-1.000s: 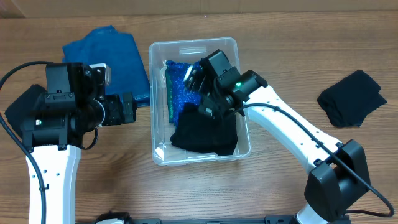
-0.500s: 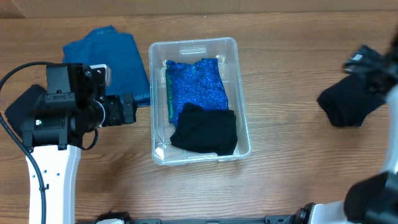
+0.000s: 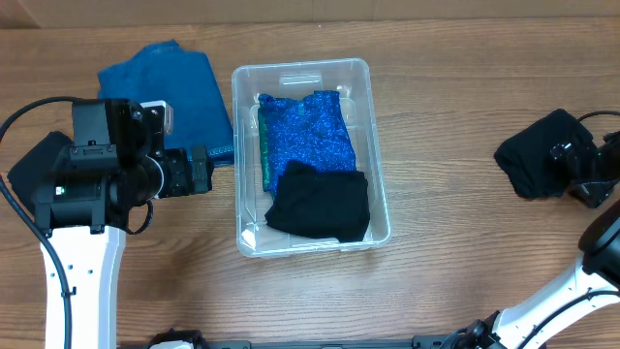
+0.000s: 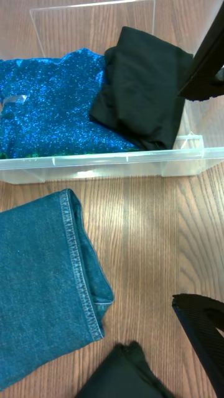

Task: Pack container
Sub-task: 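Grasp the remaining black cloth on the right with the right gripper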

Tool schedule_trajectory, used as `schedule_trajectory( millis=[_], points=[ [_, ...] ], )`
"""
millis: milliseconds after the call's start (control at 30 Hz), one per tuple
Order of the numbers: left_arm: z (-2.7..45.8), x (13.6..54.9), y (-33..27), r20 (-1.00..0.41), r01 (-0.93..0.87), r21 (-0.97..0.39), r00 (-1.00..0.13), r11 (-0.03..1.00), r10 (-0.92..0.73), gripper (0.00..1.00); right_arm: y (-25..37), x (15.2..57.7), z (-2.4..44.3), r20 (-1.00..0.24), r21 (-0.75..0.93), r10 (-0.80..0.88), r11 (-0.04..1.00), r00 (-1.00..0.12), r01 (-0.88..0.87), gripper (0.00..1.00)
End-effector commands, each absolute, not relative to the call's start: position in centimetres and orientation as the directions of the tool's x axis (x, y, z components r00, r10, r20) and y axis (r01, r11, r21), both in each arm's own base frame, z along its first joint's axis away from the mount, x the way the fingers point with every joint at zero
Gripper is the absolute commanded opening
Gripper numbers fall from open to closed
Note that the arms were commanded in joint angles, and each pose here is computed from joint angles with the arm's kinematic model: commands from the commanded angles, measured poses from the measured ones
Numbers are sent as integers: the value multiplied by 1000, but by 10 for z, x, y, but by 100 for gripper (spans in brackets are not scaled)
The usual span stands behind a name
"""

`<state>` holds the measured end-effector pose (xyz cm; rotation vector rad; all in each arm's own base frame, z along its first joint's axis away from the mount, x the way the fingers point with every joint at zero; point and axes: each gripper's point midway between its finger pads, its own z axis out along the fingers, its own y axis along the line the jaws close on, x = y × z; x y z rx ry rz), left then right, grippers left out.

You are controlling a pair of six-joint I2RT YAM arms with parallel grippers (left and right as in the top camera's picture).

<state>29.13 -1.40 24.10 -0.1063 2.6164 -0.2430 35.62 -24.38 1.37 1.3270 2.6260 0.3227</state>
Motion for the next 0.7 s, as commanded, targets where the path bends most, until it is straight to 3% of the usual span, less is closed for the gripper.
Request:
schedule_trajectory(
  millis=[0,33,67,100,233,300,400,533,667],
  points=[
    [248,295,-13,-500,-19,-181,-859,983,-109,100,-239,362,10,-49,311,802,579,-596,754,59],
    [248,295,-13,-499,-19,-182,-860,983,-109,100,-238,361,10,-45,313,802,577,-595,754,30],
    [248,295,-13,-499,-19,-182,-859,983,-109,100,-236,362,11,-40,324,802,575,-596,751,8],
    [248,295,-13,-500,-19,-182,-859,983,-109,100,-233,364,12,-34,341,801,571,-597,747,4],
    [247,294,-13,-497,-19,-182,-861,983,-109,100,-217,378,27,-17,462,793,546,-608,699,4],
    [247,294,-13,-497,-19,-182,-861,983,-109,100,-213,388,55,-64,526,777,559,-626,641,4],
    [247,294,-13,-497,-19,-182,-861,983,-109,100,-200,411,148,-252,619,735,622,-629,479,4],
    [247,294,-13,-498,-19,-181,-860,983,-109,100,-138,415,286,-543,588,584,777,-604,224,4],
    [247,294,-13,-498,-19,-181,-860,983,-109,100,-49,403,366,-701,528,416,849,-579,-30,4]
  ],
)
